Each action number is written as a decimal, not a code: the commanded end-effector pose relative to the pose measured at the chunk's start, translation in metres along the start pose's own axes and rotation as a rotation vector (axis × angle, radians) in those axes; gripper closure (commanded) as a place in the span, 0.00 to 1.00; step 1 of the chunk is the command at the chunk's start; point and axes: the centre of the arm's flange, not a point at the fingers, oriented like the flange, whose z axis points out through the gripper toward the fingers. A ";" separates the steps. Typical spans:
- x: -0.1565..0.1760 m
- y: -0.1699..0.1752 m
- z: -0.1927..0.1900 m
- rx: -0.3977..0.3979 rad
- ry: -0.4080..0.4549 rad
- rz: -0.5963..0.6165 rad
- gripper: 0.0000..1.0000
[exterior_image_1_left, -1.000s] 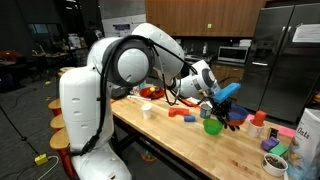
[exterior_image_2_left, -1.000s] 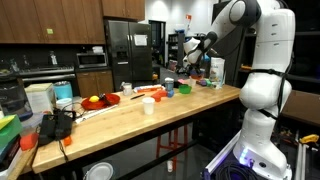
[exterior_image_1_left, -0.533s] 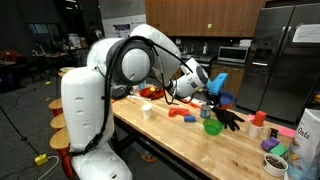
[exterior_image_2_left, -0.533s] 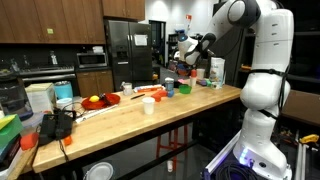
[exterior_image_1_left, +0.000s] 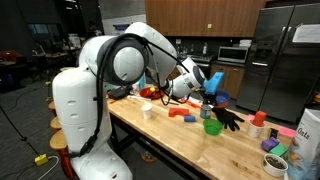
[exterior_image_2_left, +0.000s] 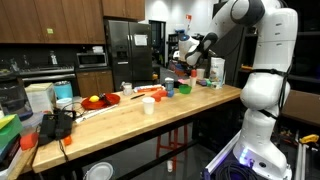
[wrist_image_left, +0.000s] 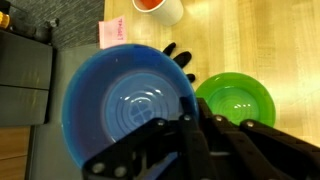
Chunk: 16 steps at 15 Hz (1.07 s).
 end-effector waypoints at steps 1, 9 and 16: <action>-0.009 -0.011 -0.039 -0.023 -0.009 -0.010 0.98; -0.007 -0.015 -0.015 0.194 0.118 0.140 0.98; 0.007 -0.016 0.029 0.429 0.164 0.186 0.98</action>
